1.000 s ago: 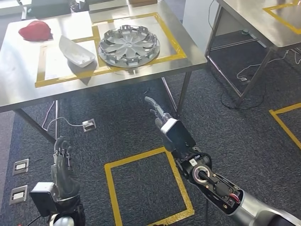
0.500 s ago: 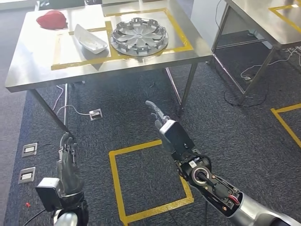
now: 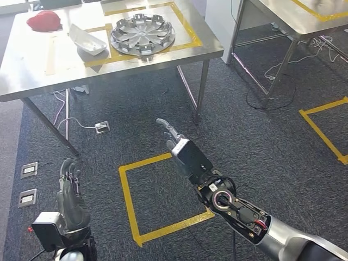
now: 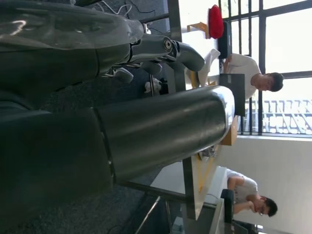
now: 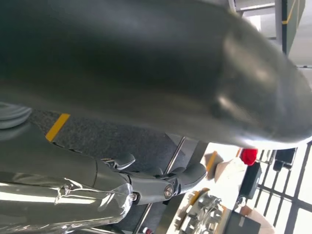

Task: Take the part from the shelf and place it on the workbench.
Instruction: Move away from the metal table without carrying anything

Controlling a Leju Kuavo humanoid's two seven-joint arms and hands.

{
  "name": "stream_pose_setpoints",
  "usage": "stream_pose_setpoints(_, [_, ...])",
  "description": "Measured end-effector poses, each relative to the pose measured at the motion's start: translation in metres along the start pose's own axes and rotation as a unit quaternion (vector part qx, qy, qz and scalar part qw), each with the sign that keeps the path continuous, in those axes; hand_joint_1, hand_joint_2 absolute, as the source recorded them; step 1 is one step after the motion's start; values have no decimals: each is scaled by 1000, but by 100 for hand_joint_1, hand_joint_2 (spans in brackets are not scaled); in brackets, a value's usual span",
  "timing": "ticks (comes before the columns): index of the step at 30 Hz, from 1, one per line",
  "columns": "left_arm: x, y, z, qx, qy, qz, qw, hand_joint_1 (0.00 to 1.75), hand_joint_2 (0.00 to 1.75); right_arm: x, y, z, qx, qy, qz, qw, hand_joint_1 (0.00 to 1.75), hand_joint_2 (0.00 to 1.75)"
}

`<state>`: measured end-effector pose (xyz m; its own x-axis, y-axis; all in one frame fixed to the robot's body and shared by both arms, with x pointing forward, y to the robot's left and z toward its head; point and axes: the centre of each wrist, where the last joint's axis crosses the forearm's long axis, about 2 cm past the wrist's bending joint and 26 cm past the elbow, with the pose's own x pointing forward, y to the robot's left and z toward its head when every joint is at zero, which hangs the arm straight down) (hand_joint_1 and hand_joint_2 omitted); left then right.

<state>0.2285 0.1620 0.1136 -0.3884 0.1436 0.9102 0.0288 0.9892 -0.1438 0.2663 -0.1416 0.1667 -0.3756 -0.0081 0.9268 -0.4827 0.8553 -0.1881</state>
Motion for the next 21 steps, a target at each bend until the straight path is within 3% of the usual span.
stream_pose_setpoints(21, [0,0,2,8,4,5,1000,0,0,-4,4,4,3,9,-2,1000,0,0])
